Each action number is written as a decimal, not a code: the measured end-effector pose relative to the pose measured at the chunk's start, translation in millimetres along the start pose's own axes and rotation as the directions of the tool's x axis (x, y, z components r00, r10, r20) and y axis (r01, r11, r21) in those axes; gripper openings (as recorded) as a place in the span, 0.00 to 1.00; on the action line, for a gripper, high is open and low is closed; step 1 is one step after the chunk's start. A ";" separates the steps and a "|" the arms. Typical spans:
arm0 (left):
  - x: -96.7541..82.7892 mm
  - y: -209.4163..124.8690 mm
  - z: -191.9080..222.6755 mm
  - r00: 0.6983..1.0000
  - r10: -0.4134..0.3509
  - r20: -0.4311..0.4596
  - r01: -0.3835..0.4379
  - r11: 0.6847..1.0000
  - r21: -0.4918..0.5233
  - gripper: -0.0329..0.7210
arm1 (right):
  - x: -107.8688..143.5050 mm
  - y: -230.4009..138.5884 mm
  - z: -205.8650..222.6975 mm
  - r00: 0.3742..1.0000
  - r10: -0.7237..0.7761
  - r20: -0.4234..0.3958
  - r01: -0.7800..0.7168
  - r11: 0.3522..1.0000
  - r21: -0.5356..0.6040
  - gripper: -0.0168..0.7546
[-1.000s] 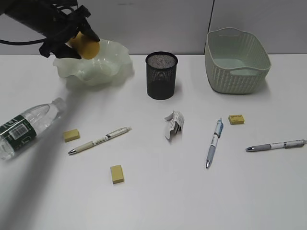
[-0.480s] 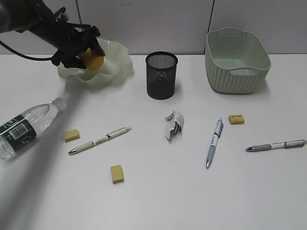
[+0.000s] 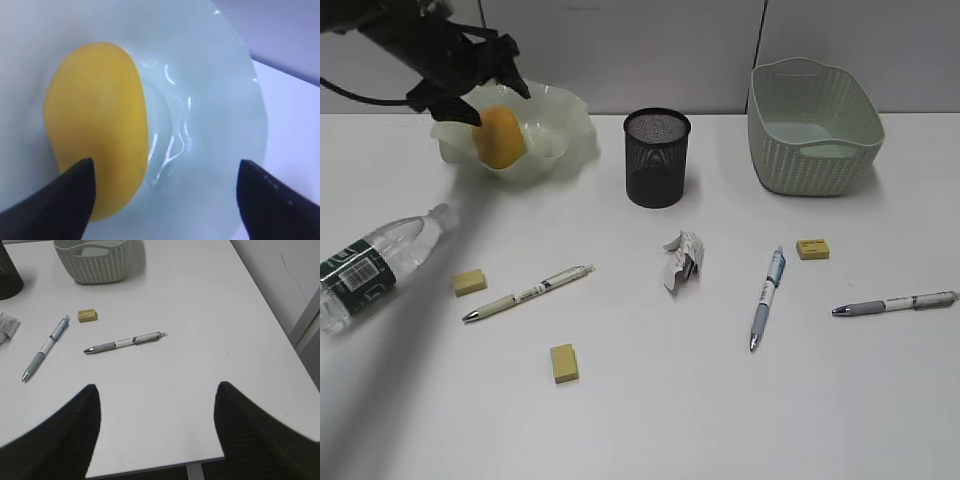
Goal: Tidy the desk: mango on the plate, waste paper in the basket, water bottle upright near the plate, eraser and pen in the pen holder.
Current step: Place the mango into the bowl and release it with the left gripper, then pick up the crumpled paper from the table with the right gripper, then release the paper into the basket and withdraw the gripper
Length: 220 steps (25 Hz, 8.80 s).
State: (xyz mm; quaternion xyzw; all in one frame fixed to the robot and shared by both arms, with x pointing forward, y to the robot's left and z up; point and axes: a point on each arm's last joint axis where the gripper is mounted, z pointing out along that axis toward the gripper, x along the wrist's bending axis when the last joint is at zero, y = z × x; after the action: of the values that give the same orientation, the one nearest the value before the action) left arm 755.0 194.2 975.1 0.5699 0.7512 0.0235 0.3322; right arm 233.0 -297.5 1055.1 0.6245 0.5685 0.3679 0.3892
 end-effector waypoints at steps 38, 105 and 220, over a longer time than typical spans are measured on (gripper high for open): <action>-54.2 -155.7 -287.4 0.804 0.585 -0.108 -0.571 0.810 0.133 0.82 | 0.0 0.0 0.0 1.000 0.000 0.000 0.000 1.000 0.000 0.75; 112.8 -344.5 -357.1 0.790 0.590 -0.164 -0.612 0.751 -0.249 0.76 | 61.3 119.9 210.3 0.964 0.194 -0.183 -0.070 0.847 0.527 0.75; 124.9 -368.3 -378.7 0.851 0.450 -0.269 -0.524 0.718 -0.458 0.74 | 101.0 196.1 434.6 0.991 -0.005 -0.131 0.079 0.821 0.566 0.79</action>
State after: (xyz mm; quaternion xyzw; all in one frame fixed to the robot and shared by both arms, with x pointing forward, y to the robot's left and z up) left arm 230.1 304.4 1058.3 0.6344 0.5607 0.3496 0.4012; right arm 716.5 -236.2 1048.9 0.6755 0.6890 0.2106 0.1572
